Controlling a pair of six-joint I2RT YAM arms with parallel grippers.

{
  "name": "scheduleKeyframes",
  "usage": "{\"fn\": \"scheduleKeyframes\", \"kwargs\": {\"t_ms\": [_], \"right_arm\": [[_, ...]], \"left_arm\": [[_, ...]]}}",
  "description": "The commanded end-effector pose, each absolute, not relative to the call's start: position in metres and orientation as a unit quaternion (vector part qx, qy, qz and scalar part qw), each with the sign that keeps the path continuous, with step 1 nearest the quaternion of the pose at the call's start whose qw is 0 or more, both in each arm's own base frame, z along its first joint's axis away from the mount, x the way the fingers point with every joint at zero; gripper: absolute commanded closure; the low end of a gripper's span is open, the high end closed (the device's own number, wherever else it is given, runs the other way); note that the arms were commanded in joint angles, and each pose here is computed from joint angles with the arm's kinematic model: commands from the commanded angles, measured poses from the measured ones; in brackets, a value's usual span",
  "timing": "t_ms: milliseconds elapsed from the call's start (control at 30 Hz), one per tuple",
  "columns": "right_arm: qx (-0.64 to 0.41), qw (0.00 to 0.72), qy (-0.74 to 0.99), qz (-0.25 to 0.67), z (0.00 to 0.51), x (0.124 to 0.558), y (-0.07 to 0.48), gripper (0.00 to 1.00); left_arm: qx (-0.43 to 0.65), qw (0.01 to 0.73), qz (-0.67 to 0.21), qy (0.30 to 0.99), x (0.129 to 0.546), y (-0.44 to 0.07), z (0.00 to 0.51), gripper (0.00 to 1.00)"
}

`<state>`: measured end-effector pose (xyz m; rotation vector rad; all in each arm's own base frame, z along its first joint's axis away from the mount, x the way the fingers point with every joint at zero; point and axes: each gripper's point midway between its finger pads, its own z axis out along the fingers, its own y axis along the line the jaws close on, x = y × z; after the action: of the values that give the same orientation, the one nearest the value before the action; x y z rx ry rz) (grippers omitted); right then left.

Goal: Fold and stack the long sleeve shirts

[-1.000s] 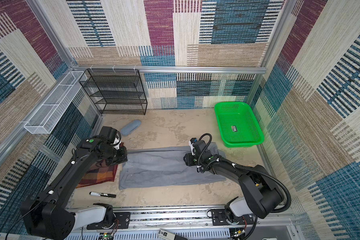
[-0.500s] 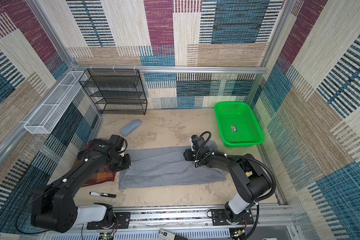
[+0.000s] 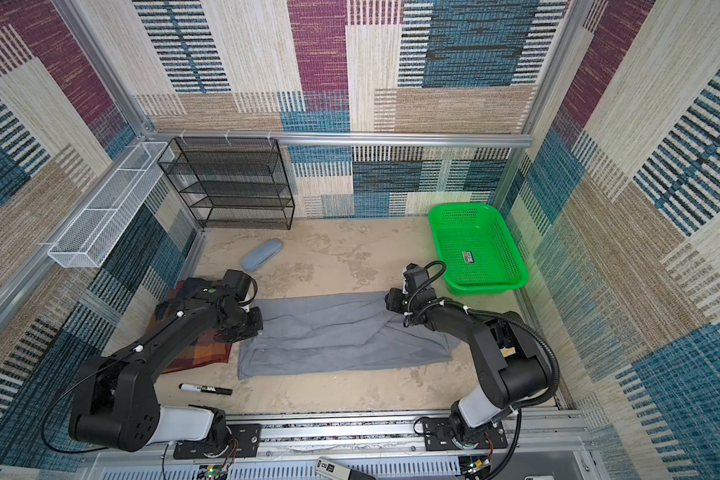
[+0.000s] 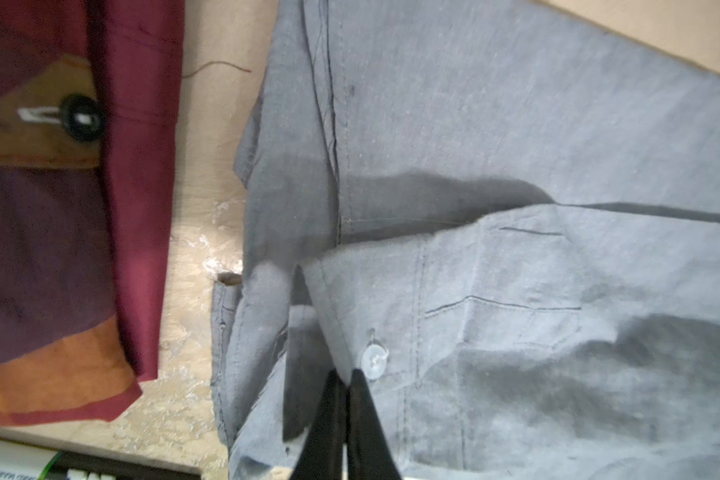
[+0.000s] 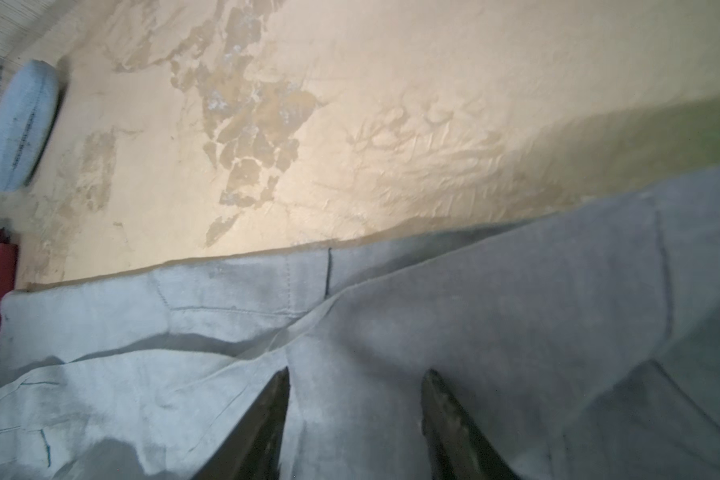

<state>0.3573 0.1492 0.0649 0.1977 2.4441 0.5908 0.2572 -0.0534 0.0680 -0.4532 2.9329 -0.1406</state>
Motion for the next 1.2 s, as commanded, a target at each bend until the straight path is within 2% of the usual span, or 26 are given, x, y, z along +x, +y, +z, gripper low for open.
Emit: {"fn": "scheduleKeyframes", "kwargs": {"t_ms": [0, 67, 133, 500, 633, 800, 833, 1067, 1167], "right_arm": [[0.111, 0.349, 0.906, 0.213, 0.091, 0.359, 0.135, 0.47], [0.139, 0.375, 0.902, 0.165, 0.097, 0.361, 0.111, 0.43], [0.161, 0.372, 0.902, 0.149, 0.093, 0.364, 0.096, 0.44], [0.207, 0.329, 0.902, 0.187, 0.061, 0.390, 0.087, 0.48], [0.213, 0.315, 0.905, 0.190, 0.046, 0.393, 0.089, 0.60], [0.215, 0.333, 0.897, 0.197, 0.058, 0.388, 0.087, 0.98], [0.216, 0.335, 0.896, 0.197, 0.059, 0.384, 0.086, 1.00], [0.233, 0.331, 0.894, 0.191, 0.058, 0.348, 0.075, 1.00], [0.247, 0.316, 0.897, 0.188, 0.046, 0.328, 0.072, 0.95]], "left_arm": [[-0.167, 0.087, -0.064, 0.980, 0.255, -0.058, 0.066, 1.00], [-0.174, 0.086, -0.070, 0.978, 0.252, -0.059, 0.064, 1.00], [-0.177, 0.085, -0.073, 0.978, 0.251, -0.059, 0.061, 1.00], [-0.179, 0.092, -0.074, 0.977, 0.249, -0.059, 0.062, 1.00], [-0.177, 0.094, -0.074, 0.977, 0.250, -0.059, 0.063, 1.00], [-0.180, 0.096, -0.074, 0.976, 0.248, -0.058, 0.064, 1.00], [-0.180, 0.096, -0.076, 0.976, 0.248, -0.058, 0.064, 1.00], [-0.194, 0.090, -0.084, 0.973, 0.239, -0.060, 0.057, 1.00], [-0.198, 0.089, -0.086, 0.972, 0.236, -0.060, 0.053, 1.00]]}}
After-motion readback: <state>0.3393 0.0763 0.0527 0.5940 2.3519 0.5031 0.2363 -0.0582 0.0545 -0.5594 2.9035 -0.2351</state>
